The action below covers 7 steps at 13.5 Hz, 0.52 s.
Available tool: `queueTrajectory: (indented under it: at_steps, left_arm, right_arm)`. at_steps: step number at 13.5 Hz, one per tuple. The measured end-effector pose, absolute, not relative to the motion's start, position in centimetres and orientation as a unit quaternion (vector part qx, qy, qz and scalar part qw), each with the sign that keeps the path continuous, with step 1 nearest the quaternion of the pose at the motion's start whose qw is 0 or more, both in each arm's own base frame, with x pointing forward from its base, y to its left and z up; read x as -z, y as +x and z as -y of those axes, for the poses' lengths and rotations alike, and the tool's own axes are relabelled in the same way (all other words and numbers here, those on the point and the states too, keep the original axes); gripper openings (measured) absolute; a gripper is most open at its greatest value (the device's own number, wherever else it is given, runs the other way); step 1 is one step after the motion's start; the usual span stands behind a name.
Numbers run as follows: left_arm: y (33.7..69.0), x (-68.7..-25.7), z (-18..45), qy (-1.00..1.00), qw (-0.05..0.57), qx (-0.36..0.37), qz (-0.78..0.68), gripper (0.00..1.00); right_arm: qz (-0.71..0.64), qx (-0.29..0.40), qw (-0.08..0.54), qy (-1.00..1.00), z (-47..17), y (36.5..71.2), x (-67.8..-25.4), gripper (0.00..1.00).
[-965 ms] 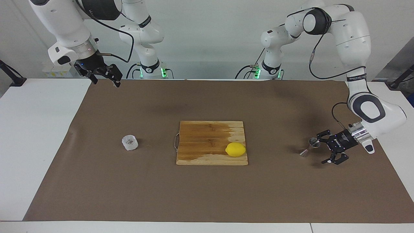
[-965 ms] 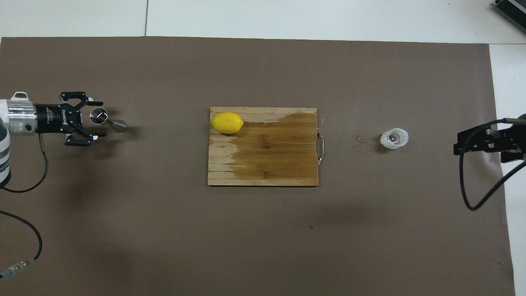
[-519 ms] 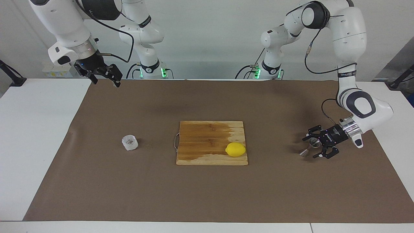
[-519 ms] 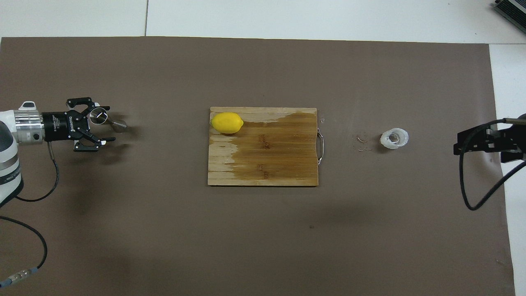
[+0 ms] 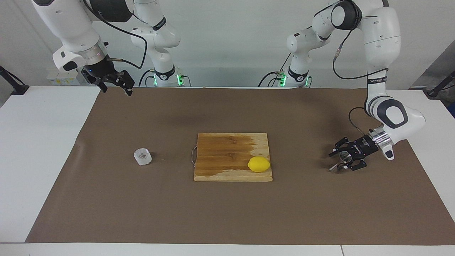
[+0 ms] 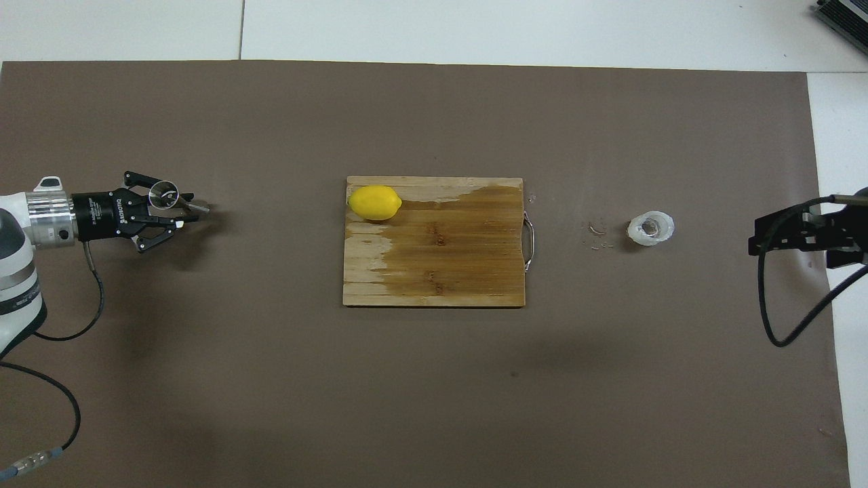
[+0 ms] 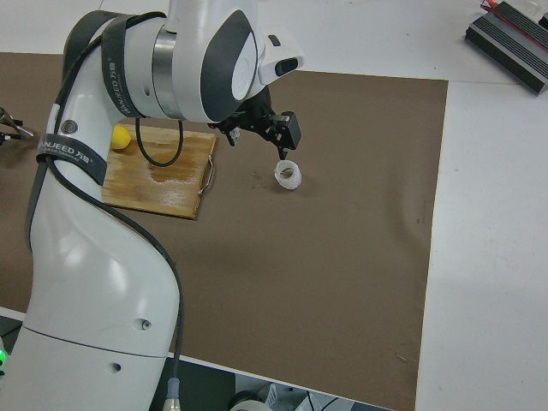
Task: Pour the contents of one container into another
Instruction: 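Close the left gripper around the small metal cup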
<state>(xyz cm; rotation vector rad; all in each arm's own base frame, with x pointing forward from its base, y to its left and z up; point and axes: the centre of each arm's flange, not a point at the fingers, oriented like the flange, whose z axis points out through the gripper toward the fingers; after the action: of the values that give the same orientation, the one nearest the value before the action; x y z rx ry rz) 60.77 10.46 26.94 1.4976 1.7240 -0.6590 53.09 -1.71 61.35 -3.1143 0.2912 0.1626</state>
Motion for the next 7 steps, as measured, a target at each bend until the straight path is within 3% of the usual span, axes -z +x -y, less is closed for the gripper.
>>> queueTrajectory:
  at_steps: [1, 7]
  left_arm:
    - [60.8, -27.1, -10.5, 0.58, 0.379, 0.259, -0.673, 0.24]
    - [61.0, -29.7, -9.3, 0.572, 0.408, 0.275, -0.656, 0.23]
  right_arm:
    - [-0.093, -0.052, 0.005, -0.994, 1.7, 53.1, -61.3, 1.0]
    - [-0.093, -0.052, 0.005, -0.994, 1.7, 53.1, -61.3, 1.0]
